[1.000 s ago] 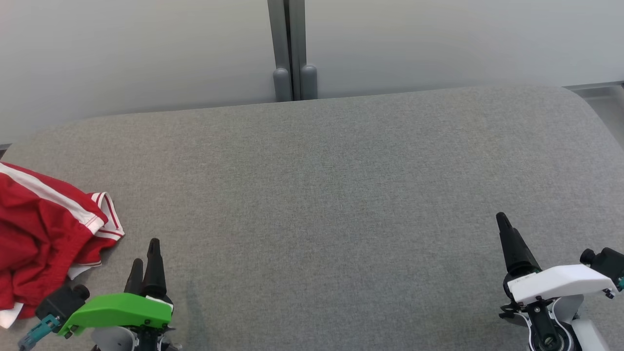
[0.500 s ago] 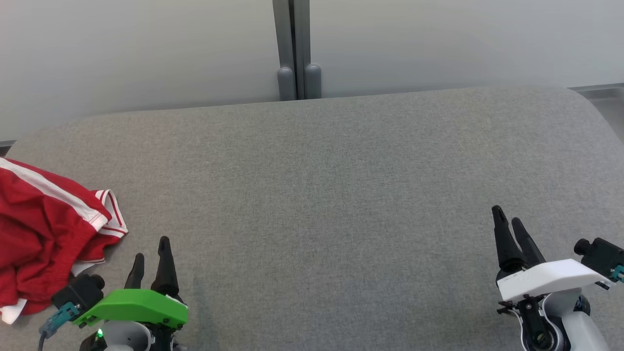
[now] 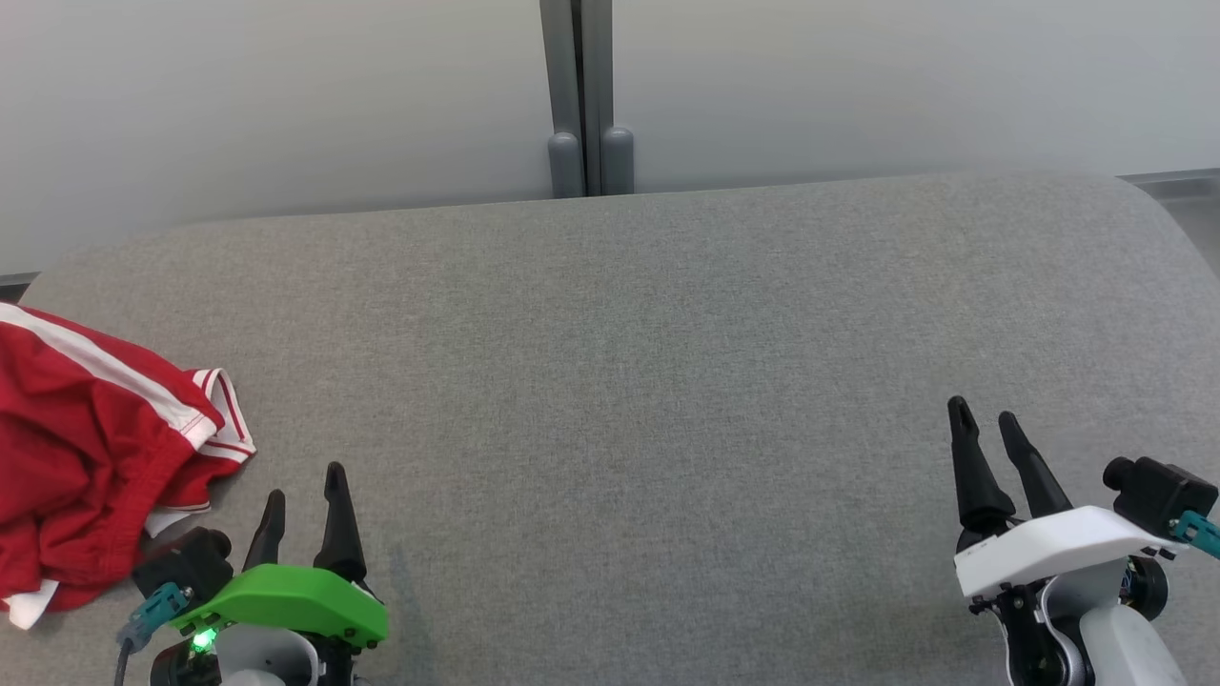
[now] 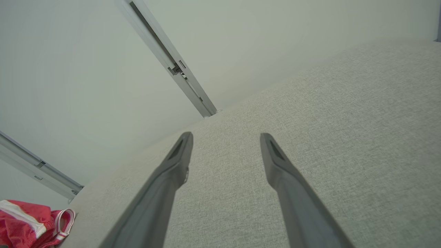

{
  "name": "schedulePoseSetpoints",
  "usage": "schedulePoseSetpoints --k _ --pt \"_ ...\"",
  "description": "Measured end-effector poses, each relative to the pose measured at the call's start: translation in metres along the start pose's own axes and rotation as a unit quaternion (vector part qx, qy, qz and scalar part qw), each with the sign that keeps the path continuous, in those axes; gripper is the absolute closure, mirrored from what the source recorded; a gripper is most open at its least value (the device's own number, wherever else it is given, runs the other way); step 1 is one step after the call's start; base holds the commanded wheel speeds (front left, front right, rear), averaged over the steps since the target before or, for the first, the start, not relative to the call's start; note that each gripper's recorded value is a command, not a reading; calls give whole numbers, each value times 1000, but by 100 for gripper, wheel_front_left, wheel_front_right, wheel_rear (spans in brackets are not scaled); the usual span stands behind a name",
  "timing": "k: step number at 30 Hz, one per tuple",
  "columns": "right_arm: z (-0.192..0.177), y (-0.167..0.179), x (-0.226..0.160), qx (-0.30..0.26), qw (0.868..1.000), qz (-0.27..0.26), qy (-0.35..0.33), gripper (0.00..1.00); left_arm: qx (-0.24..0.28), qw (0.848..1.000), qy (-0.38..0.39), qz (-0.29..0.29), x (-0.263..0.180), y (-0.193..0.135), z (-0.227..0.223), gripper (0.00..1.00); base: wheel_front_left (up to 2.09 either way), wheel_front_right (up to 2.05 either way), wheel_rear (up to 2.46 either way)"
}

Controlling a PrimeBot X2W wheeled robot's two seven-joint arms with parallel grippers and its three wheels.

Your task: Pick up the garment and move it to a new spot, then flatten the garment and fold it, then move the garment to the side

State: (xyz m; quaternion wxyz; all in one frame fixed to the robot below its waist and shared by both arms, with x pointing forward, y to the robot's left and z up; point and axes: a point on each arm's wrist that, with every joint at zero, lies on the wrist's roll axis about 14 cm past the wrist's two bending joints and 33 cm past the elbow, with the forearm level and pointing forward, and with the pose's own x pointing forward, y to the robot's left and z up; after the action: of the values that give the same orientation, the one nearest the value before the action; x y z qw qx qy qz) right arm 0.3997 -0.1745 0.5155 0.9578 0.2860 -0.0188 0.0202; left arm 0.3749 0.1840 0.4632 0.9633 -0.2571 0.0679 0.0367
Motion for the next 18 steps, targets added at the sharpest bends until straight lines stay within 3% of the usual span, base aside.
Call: schedulePoseSetpoints --k 18 --pt "-15 4 -6 -86 996 15 16 0 93 996 -8 -12 -5 -4 -4 0 0 0 0"
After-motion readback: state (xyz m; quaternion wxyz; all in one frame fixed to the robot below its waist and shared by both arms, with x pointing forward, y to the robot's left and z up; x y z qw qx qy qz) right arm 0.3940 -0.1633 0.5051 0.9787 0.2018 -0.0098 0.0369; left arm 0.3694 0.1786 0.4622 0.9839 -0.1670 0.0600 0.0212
